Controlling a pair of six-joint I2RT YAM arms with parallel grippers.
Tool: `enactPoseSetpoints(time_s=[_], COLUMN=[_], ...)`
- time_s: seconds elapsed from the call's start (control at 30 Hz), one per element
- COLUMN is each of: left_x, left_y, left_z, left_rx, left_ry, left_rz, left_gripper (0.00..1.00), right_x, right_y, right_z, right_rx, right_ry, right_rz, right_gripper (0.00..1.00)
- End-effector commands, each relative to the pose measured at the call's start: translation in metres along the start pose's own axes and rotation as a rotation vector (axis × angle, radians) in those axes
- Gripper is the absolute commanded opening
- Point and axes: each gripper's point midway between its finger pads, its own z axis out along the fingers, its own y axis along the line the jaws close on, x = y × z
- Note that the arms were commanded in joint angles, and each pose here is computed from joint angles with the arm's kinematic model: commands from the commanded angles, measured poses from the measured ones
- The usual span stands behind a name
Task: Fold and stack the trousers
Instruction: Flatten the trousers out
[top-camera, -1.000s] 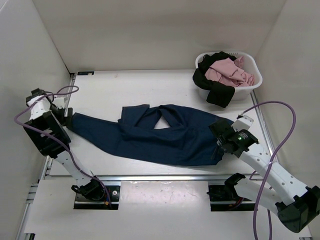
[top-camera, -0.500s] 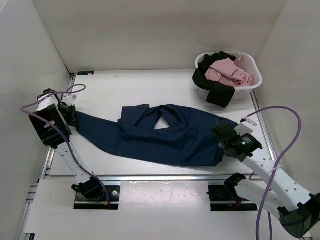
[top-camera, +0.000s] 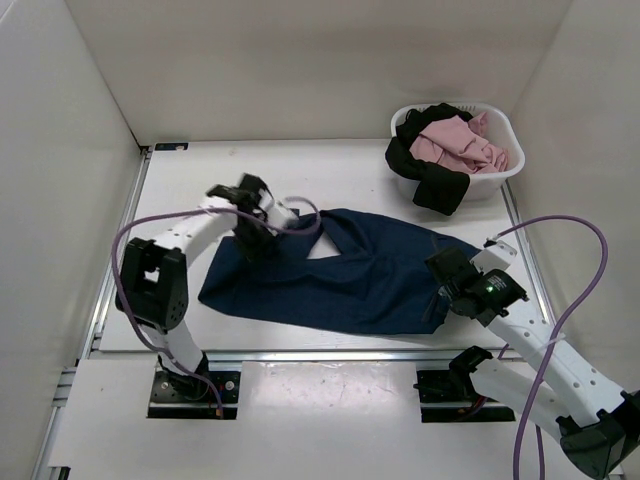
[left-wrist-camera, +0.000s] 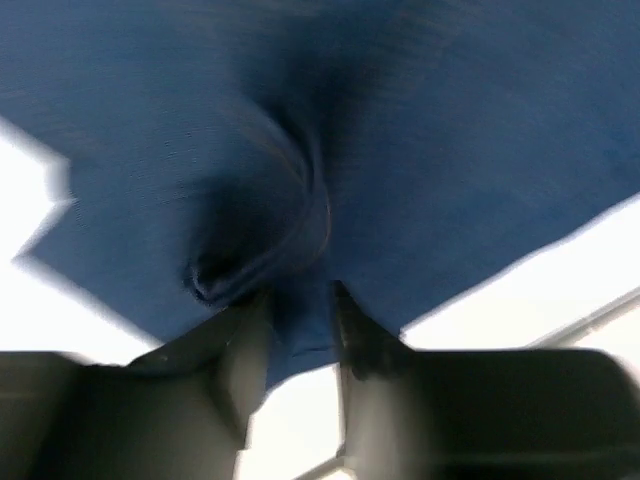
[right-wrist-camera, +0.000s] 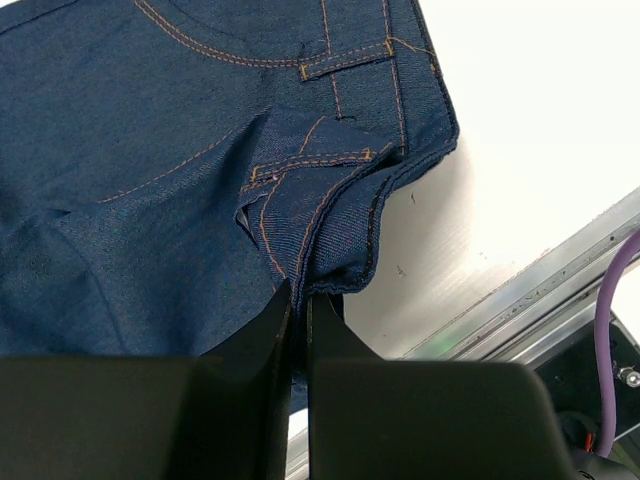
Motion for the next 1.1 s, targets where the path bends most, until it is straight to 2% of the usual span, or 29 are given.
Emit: enactPoseSetpoints(time_s=[0.0, 0.07, 0.17, 0.27, 0.3, 0.37, 0.43, 0.5, 0.53, 0.6, 0.7, 0.73, 0.83, 0.93, 1.07], left_x=[0.053, 0.051, 0.044, 0.005, -0.021, -0.046, -0.067, -0.064, -0.051, -0.031, -0.023, -0.031, -0.042, -0.044, -0.019], left_y=[-0.065, -0.101, -0.126, -0.129, -0.126, -0.106, -0.044, -0.002, 0.034, 0.072, 0.093, 0.094, 0.074, 0.043, 0.016], left_z=[0.009, 0.007, -0.012, -0.051, -0.075, -0.100, -0.126, -0.136, -0.128, -0.104, -0.071, -0.057, -0.050, -0.047, -0.012], left_rx=[0.170, 0.213, 0.212, 0.186, 0.144, 0.059, -0.121, -0.206, -0.242, -0.238, -0.183, -0.119, 0.018, 0.098, 0.192], left_ry=[0.240, 0.269, 0.259, 0.122, 0.013, -0.107, -0.230, -0.270, -0.252, -0.194, -0.172, -0.186, -0.229, -0.240, -0.139], left_rz=[0.095, 0.246, 0.398, 0.455, 0.470, 0.441, 0.292, 0.191, 0.095, -0.014, -0.078, -0.087, -0.093, -0.031, -0.033], left_gripper=[0.50, 0.59, 0.72, 0.75, 0.75, 0.79, 0.79, 0.79, 0.81, 0.83, 0.83, 0.82, 0.80, 0.82, 0.82], right_x=[-0.002, -0.001, 0.000, 0.003, 0.005, 0.009, 0.012, 0.013, 0.013, 0.017, 0.020, 0.021, 0.021, 0.023, 0.025], right_y=[0.001, 0.001, 0.001, -0.001, -0.002, -0.006, -0.010, -0.009, -0.007, -0.010, -0.008, -0.005, -0.004, -0.009, -0.010], right_z=[0.003, 0.004, 0.006, 0.007, 0.008, 0.010, 0.010, 0.010, 0.010, 0.013, 0.015, 0.015, 0.015, 0.017, 0.016], right_rx=[0.010, 0.017, 0.017, 0.024, 0.020, 0.036, 0.043, 0.039, 0.033, 0.052, 0.052, 0.042, 0.048, 0.069, 0.059], right_ry=[-0.017, -0.014, -0.014, -0.011, -0.003, 0.005, 0.008, 0.018, 0.015, 0.023, 0.033, 0.040, 0.044, 0.042, 0.048], right_rz=[0.022, 0.006, 0.006, 0.000, 0.009, 0.003, 0.009, 0.009, 0.015, -0.002, 0.004, -0.001, -0.017, -0.021, -0.005], right_gripper=[0.00, 0.00, 0.00, 0.00, 0.00, 0.00, 0.00, 0.00, 0.00, 0.00, 0.00, 0.00, 0.00, 0.00, 0.00])
